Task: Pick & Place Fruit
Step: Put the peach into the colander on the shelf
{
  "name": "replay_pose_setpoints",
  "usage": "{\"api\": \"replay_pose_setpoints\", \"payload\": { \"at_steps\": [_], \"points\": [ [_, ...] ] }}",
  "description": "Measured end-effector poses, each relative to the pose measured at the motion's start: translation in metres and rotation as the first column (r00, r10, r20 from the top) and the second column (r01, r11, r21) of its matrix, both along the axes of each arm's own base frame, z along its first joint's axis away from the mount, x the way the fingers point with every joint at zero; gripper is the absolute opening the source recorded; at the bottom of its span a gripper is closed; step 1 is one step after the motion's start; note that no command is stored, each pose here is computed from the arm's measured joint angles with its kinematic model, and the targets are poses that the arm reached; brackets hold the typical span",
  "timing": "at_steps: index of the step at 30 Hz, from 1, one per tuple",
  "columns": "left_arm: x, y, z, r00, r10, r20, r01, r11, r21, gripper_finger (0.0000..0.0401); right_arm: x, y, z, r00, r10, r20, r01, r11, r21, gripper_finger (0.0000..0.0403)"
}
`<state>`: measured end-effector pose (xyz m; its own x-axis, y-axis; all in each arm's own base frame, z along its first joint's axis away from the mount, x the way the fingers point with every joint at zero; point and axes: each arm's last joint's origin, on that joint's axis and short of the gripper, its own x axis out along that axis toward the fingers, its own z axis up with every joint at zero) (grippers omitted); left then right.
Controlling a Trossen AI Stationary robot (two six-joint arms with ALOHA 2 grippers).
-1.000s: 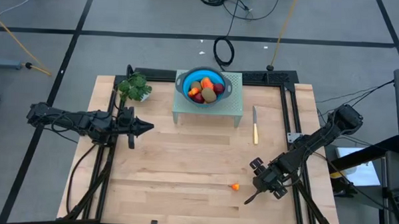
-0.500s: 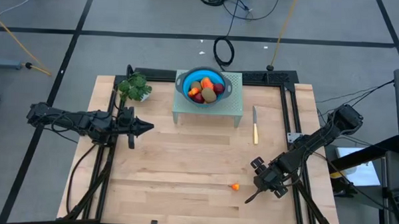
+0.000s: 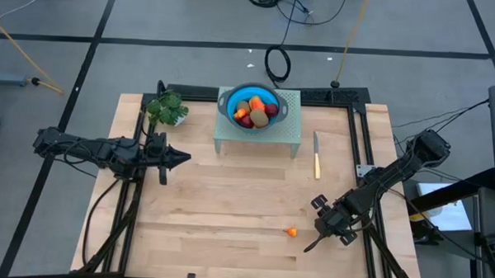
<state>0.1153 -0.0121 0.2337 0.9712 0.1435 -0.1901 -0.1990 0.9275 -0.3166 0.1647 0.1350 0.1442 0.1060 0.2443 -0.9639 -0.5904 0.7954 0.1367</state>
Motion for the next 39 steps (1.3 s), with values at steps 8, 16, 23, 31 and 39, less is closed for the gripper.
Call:
{"api": "replay_pose_setpoints", "payload": {
  "at_steps": [8,16,23,31,39],
  "points": [
    [0.000,0.000,-0.001,1.000,-0.004,-0.009,0.004,1.000,0.024,0.0021,0.000,0.000,0.000,1.000,-0.002,-0.002,0.002,1.000,0.005,0.0113],
    [0.000,0.000,-0.002,1.000,-0.009,-0.030,0.010,0.999,0.050,0.0021,0.005,0.004,0.007,0.998,-0.069,0.002,0.069,0.997,0.032,0.0112],
    [0.000,0.000,-0.003,0.999,-0.009,-0.034,0.011,0.998,0.054,0.0021,0.019,0.015,0.030,0.995,-0.081,0.065,0.074,0.993,0.094,0.0110],
    [0.000,-0.001,-0.002,0.998,-0.057,-0.037,0.059,0.996,0.071,0.0021,0.033,0.024,0.056,0.986,-0.090,0.138,0.068,0.985,0.161,0.0108],
    [0.000,-0.005,0.000,0.981,-0.194,-0.021,0.196,0.976,0.091,0.0021,0.054,0.023,0.070,0.949,-0.190,0.252,0.114,0.951,0.286,0.0107]
  ]
}}
